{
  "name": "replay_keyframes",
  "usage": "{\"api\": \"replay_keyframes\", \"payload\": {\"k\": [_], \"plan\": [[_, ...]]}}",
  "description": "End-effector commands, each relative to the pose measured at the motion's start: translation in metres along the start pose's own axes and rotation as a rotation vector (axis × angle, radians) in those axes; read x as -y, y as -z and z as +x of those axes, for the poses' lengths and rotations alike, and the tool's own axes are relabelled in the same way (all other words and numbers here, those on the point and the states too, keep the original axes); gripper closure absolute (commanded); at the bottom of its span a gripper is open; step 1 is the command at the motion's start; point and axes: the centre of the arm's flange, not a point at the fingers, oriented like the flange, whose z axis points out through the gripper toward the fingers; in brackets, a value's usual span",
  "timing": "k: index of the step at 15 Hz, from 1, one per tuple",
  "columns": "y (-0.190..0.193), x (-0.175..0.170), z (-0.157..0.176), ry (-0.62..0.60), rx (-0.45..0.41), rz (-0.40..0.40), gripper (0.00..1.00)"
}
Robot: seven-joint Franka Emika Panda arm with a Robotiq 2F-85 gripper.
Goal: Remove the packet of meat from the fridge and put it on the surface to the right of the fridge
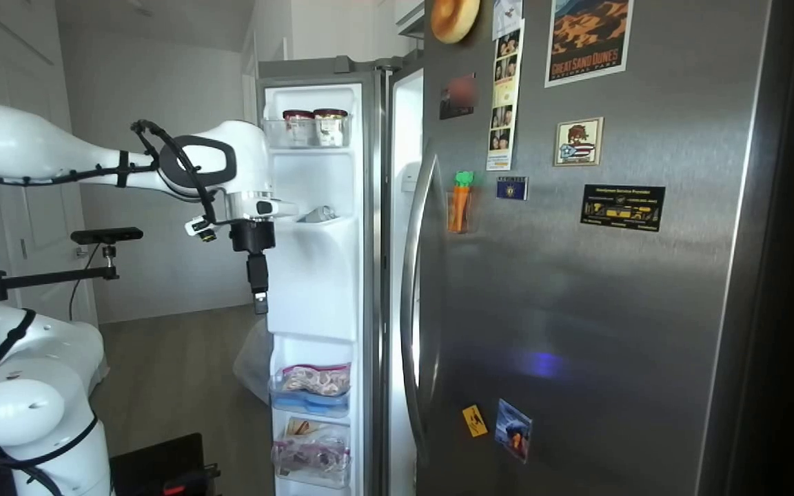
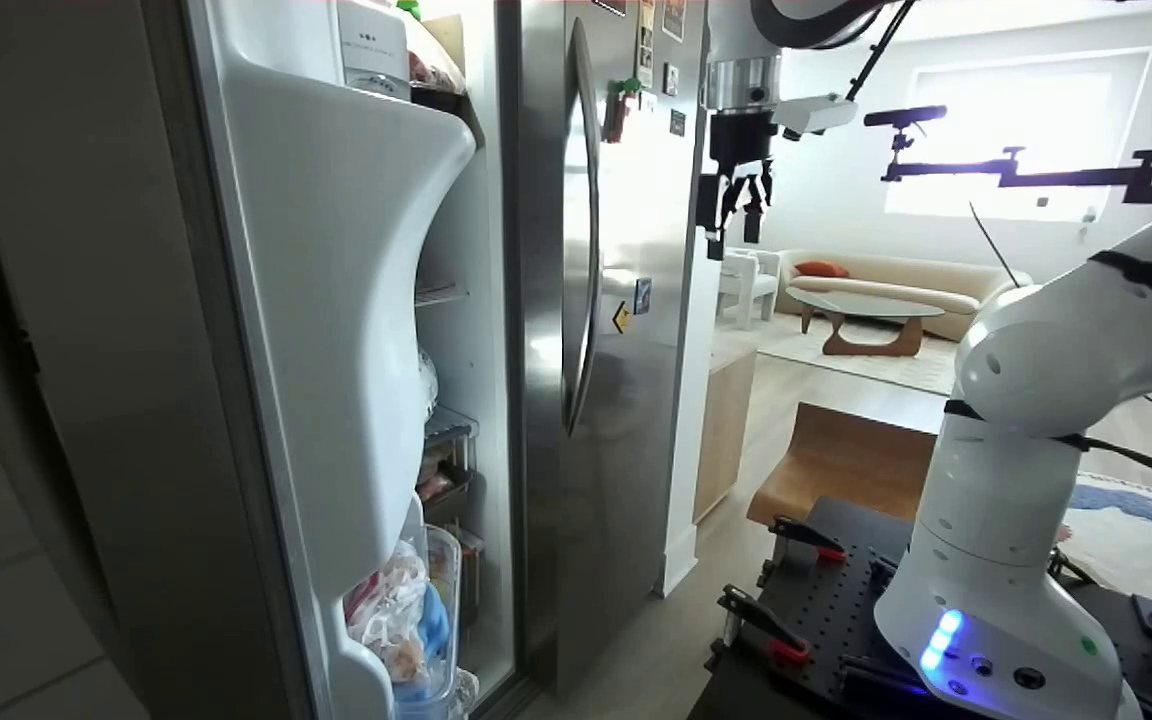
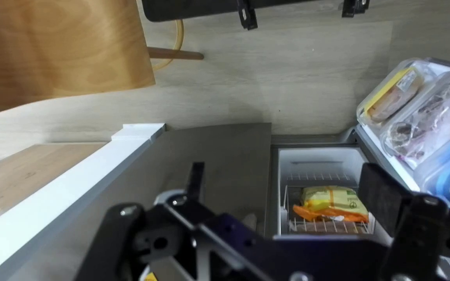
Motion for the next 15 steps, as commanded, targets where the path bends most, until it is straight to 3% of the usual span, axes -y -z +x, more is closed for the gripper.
{"api": "replay_keyframes", "payload": {"k": [1,5,10,15], "plan": [[0.039,0.001,0.024,-0.001,-0.12,-0.013,0.0],[0.085,0.003,0.051,-0.005,-0.318,-0.01,0.0],[0.132,0.019,0.092,0.033,-0.625,-0.067,0.0],[0.166,0.026,0.139,0.031,-0.778,-0.054,0.0]]}}
